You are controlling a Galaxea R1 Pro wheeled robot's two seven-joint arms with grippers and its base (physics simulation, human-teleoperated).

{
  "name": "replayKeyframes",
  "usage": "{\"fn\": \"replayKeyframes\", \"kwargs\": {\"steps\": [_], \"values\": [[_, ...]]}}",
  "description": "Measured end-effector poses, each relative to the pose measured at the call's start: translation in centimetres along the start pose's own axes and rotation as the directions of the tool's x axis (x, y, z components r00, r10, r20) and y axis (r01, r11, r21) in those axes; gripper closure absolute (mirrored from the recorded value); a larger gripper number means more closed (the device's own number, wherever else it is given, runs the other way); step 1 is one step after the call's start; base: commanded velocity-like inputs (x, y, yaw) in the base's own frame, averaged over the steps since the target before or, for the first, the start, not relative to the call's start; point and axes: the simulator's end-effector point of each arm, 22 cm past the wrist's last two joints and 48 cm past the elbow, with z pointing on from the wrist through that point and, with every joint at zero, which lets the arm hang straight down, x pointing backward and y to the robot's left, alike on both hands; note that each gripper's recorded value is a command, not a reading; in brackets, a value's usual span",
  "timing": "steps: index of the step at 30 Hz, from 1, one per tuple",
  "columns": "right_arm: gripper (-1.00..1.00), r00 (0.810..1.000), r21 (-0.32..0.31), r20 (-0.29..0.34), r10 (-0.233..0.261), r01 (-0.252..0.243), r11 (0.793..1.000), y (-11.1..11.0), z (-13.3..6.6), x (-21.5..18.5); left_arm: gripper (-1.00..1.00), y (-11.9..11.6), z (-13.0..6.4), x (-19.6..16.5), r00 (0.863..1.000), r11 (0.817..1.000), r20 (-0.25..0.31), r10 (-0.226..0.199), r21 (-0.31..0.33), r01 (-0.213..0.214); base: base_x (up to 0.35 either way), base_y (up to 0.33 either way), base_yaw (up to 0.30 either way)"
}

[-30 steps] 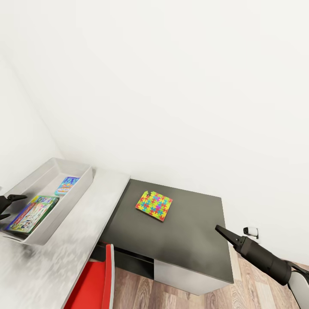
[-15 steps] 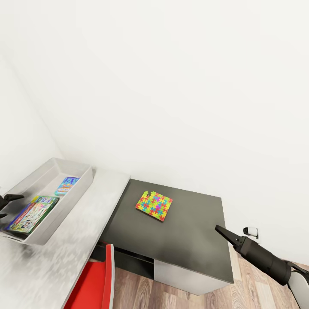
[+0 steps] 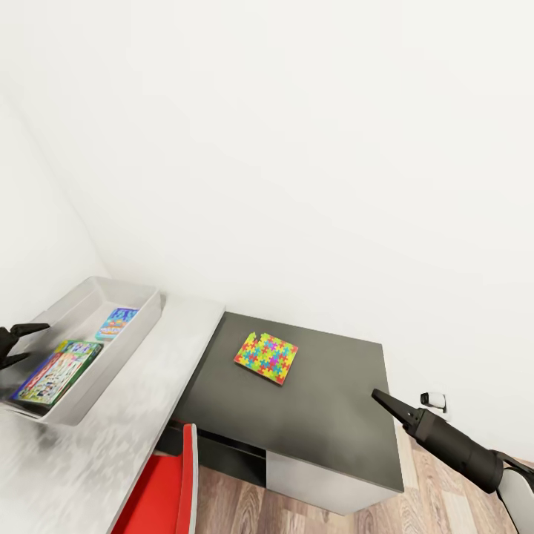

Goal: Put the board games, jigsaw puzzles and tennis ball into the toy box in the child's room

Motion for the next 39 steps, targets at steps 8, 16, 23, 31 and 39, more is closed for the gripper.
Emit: {"fn": "replayKeyframes", "kwargs": {"steps": [8, 16, 23, 31, 39], "values": [[-1.00, 1.000, -0.011, 0.004, -0.011, 0.011, 1.000, 0.6, -0.1, -0.3, -1.00, -2.7, -1.5, -1.1, 1.000, 0.993, 0.017, 0.013, 0.116, -0.015, 0.000, 0.000, 0.000], [-1.00, 1.000, -0.020, 0.008, -0.021, 0.021, 1.000, 1.2, -0.2, -0.5, -1.00, -6.2, -4.2, -2.1, 0.999, 0.958, 0.036, 0.030, 0.284, -0.039, 0.000, 0.000, 0.000], [-1.00, 0.999, -0.028, 0.012, -0.030, 0.030, 0.999, 1.7, -0.3, -0.8, -1.00, -7.4, -6.5, -1.5, 0.999, 0.920, 0.027, 0.034, 0.390, -0.042, 0.000, 0.000, 0.000], [-1.00, 0.999, -0.035, 0.017, -0.040, 0.040, 0.999, 2.2, -0.4, -1.0, -1.00, -6.9, -8.4, 1.6, 0.999, 0.874, -0.016, 0.032, 0.485, -0.020, 0.000, 0.000, 0.000], [-1.00, 0.999, -0.051, 0.023, -0.049, 0.050, 0.997, 2.9, -0.5, -1.2, -1.00, -6.0, -11.7, 6.1, 0.997, 0.790, -0.046, 0.066, 0.612, -0.024, 0.000, 0.000, 0.000]]}}
